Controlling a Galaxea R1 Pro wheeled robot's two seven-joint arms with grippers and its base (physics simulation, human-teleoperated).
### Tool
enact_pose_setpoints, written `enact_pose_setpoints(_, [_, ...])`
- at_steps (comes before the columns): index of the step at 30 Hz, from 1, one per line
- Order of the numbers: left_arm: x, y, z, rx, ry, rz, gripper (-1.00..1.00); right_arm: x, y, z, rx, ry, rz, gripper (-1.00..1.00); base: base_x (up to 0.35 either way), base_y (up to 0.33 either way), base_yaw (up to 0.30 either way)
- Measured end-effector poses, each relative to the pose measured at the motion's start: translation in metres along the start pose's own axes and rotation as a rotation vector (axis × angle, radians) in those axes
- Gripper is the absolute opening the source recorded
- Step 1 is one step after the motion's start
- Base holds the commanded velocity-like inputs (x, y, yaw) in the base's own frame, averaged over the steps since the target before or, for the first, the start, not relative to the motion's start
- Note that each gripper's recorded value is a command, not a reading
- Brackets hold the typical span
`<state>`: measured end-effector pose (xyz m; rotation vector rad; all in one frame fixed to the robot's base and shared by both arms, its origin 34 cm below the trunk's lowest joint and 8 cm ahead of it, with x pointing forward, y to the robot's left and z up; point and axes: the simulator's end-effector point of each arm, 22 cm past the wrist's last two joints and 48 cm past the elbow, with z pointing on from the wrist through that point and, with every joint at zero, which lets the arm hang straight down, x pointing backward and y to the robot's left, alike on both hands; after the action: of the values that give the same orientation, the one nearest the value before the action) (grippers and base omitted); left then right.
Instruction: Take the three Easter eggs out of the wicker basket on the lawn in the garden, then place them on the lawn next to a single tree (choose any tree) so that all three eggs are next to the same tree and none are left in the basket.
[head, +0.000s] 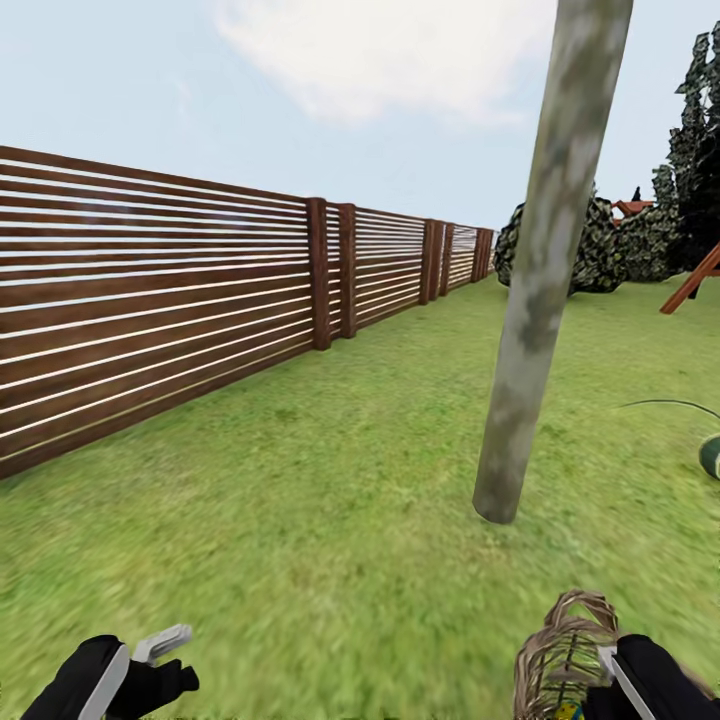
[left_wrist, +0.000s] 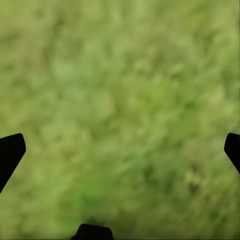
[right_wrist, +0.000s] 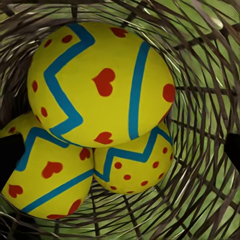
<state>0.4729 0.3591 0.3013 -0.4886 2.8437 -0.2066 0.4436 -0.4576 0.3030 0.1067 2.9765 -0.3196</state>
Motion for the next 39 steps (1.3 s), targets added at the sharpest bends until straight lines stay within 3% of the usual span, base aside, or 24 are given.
enact_pose_setpoints(39, [0.03,0.005,0.032,-0.022,0.091,-0.008,1.0,0.018,0.008,0.028,-0.003,0.07,-0.019,1.0,0.0,0.0,0.0])
